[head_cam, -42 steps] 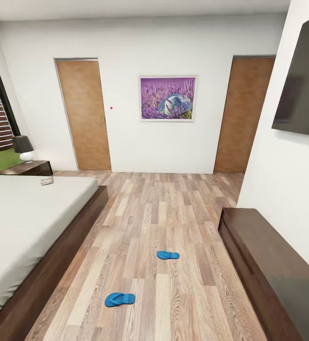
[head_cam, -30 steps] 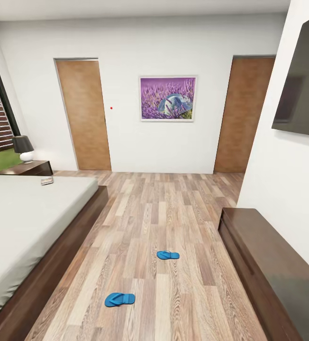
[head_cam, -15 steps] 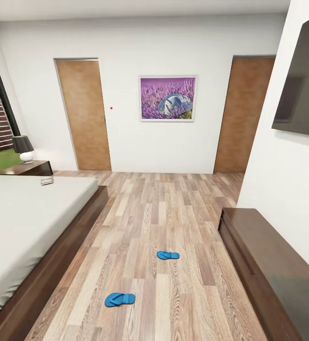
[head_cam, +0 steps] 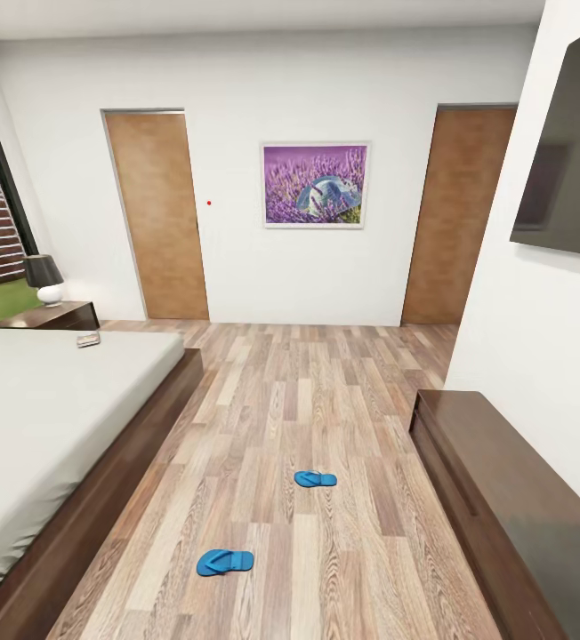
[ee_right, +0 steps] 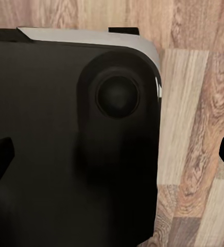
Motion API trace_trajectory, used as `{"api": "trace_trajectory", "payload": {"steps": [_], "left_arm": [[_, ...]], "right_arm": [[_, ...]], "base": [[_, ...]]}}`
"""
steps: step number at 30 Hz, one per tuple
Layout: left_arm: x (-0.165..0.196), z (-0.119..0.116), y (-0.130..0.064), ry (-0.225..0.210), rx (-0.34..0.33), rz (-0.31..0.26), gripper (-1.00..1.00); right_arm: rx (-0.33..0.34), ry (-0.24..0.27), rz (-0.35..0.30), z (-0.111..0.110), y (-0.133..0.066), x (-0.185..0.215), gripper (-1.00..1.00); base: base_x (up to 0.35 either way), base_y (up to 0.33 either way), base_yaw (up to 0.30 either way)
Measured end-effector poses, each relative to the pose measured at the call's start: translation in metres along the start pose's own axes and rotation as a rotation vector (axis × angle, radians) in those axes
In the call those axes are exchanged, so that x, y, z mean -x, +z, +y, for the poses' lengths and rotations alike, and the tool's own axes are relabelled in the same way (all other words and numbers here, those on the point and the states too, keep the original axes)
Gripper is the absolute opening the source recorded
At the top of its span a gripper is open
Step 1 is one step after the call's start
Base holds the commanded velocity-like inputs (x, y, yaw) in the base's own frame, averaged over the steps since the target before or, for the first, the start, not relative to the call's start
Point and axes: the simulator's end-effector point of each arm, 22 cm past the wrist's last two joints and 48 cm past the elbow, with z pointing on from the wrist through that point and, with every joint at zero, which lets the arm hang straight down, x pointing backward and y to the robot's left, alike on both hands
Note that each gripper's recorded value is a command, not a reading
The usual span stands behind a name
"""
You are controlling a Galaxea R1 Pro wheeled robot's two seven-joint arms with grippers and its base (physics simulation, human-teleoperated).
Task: In the bedroom, move the book from the bed onto either nightstand, and place the two sandals side by side next to the bed.
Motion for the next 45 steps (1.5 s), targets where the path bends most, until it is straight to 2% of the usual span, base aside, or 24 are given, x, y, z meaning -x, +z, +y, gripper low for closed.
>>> {"api": "trace_trajectory", "payload": {"steps": [4, 5, 6, 7, 8, 13, 16, 20, 24, 27, 45], "left_arm": [[0.012, 0.0, 0.0, -0.002, -0.001, -0.025, 1.0], [0.046, 0.0, -0.002, -0.002, -0.002, -0.094, 1.0], [0.115, -0.001, -0.014, -0.003, -0.003, -0.242, 1.0], [0.201, -0.001, -0.043, -0.003, -0.004, -0.429, 1.0], [0.208, -0.001, -0.047, -0.003, -0.005, -0.448, 1.0], [0.221, 0.0, -0.053, -0.007, -0.005, -0.494, 1.0], [0.228, 0.0, -0.057, -0.026, -0.009, -0.531, 1.0], [0.234, 0.001, -0.061, -0.076, -0.018, -0.562, 1.0], [0.235, 0.002, -0.062, -0.118, -0.025, -0.568, 1.0], [0.235, 0.002, -0.062, -0.129, -0.027, -0.569, 1.0], [0.233, 0.007, -0.061, -0.138, -0.02, -0.567, 1.0]], "right_arm": [[0.0, -0.001, -0.021, 0.0, 0.0, 0.012, 1.0], [-0.001, 0.0, -0.089, 0.0, -0.002, 0.044, 1.0], [-0.001, 0.0, -0.233, 0.0, -0.014, 0.113, 1.0], [-0.001, 0.001, -0.25, -0.001, -0.016, 0.12, 1.0], [-0.001, 0.001, -0.259, -0.001, -0.017, 0.124, 1.0], [0.0, 0.001, -0.315, 0.0, -0.024, 0.148, 1.0], [0.002, 0.0, -0.327, 0.0, -0.026, 0.153, 1.0], [0.006, 0.0, -0.344, 0.001, -0.027, 0.158, 1.0], [0.006, 0.0, -0.351, 0.0, -0.028, 0.159, 1.0], [0.006, 0.002, -0.35, 0.001, -0.027, 0.158, 1.0], [0.007, 0.004, -0.349, 0.001, -0.027, 0.158, 1.0]], "base": [[0.0, 0.0, 0.0], [0.0, 0.0, 0.0], [0.0, 0.0, 0.0], [0.0, 0.0, 0.0], [0.0, 0.0, 0.0], [0.0, 0.0, 0.0], [0.0, 0.0, 0.0], [0.0, 0.0, 0.0], [0.0, 0.0, 0.0], [0.0, 0.0, 0.0], [0.0, 0.0, 0.0]]}}
